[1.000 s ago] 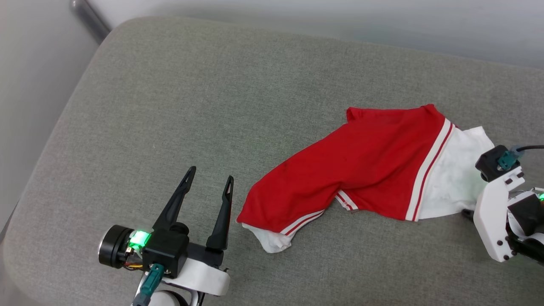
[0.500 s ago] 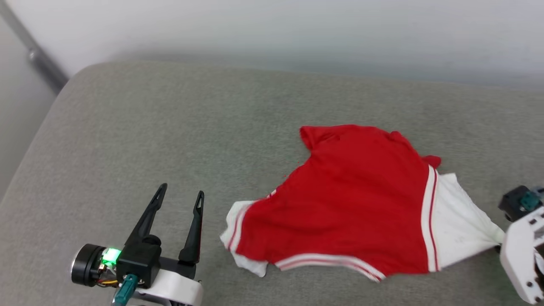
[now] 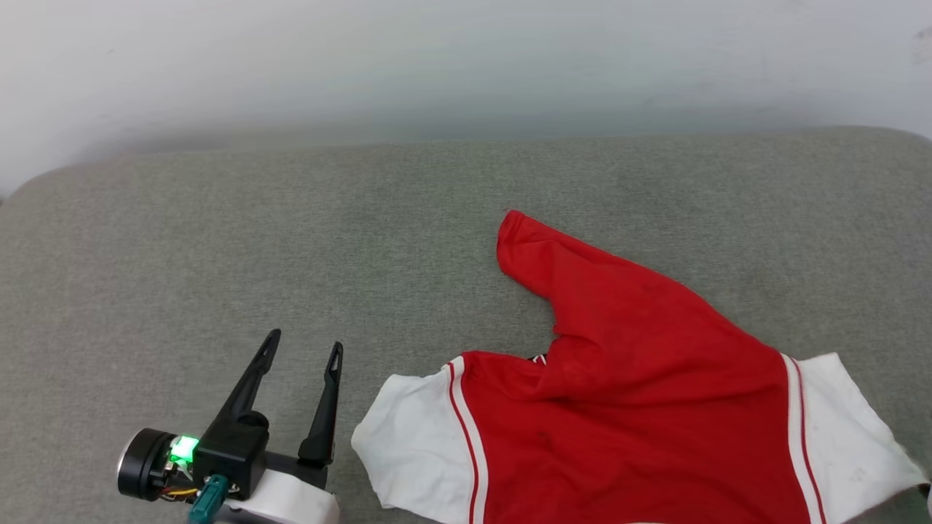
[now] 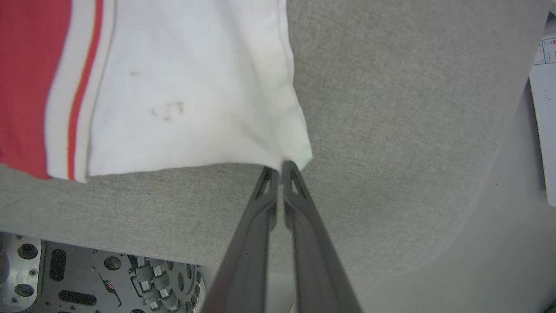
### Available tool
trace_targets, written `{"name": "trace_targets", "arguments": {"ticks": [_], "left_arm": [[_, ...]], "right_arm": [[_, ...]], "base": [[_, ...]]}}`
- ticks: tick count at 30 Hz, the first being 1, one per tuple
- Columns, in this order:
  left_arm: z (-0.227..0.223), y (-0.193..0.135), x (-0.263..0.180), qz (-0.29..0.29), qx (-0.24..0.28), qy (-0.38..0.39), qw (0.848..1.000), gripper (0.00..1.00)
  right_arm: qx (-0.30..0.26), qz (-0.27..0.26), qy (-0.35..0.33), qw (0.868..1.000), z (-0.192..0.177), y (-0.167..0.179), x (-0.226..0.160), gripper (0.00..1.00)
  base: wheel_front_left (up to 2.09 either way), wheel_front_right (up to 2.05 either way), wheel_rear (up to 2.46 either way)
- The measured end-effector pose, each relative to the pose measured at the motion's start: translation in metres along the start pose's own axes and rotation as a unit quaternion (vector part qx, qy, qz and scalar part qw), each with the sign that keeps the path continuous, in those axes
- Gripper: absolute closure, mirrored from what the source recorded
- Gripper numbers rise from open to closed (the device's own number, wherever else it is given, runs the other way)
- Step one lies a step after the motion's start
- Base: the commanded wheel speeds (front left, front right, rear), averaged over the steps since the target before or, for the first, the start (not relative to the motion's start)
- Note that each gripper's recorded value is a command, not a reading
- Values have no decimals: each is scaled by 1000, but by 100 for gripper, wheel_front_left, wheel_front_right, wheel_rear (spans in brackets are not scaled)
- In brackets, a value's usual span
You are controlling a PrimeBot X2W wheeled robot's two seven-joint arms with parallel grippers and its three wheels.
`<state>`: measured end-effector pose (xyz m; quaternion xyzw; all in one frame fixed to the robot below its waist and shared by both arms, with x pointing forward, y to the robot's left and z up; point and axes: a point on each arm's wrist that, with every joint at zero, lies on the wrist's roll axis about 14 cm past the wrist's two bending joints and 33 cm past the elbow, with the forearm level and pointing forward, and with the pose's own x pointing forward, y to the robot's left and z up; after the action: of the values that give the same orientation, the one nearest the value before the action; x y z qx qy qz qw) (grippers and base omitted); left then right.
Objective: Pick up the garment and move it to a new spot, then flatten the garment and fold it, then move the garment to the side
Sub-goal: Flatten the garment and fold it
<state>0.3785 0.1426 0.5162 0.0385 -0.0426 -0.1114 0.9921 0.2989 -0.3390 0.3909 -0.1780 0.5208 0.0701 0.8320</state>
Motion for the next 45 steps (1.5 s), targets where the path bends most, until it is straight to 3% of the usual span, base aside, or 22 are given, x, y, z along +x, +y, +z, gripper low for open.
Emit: {"name": "trace_targets", "arguments": {"ticks": [5, 9, 14, 20, 24, 27, 33, 37, 41, 45], "left_arm": [[-6, -11, 4, -23, -10, 9, 1000, 0], [-7, -10, 2, -24, -13, 11, 1000, 0], [-7, -11, -6, -25, -23, 20, 999, 0], [-21, -26, -15, -59, -48, 83, 994, 0], [-18, -45, -14, -98, -66, 107, 987, 0], [-11, -63, -5, -138, -65, 119, 981, 0], [15, -110, 37, -230, -65, 124, 963, 0], [10, -147, 60, -301, -41, 164, 939, 0], [3, -187, 80, -361, -60, 201, 909, 0], [-26, -205, 96, -386, -33, 258, 885, 0]], "right_arm": [[38, 4, -45, 998, 6, 7, 0, 0], [84, 12, -154, 984, 47, 9, -15, 0], [126, -6, -335, 934, 105, -5, -61, 0], [198, -15, -465, 863, 122, 1, -97, 0], [227, -34, -506, 831, 120, 4, -110, 0], [245, -42, -519, 818, 117, 9, -114, 0], [257, -52, -513, 817, 112, 12, -112, 0], [261, -63, -501, 823, 107, 8, -107, 0], [265, -68, -478, 835, 97, 9, -95, 0], [265, -88, -453, 847, 82, 0, -84, 0]], "base": [[0, 0, 0], [0, 0, 0], [0, 0, 0], [0, 0, 0], [0, 0, 0], [0, 0, 0], [0, 0, 0], [0, 0, 0], [0, 0, 0], [0, 0, 0]]}}
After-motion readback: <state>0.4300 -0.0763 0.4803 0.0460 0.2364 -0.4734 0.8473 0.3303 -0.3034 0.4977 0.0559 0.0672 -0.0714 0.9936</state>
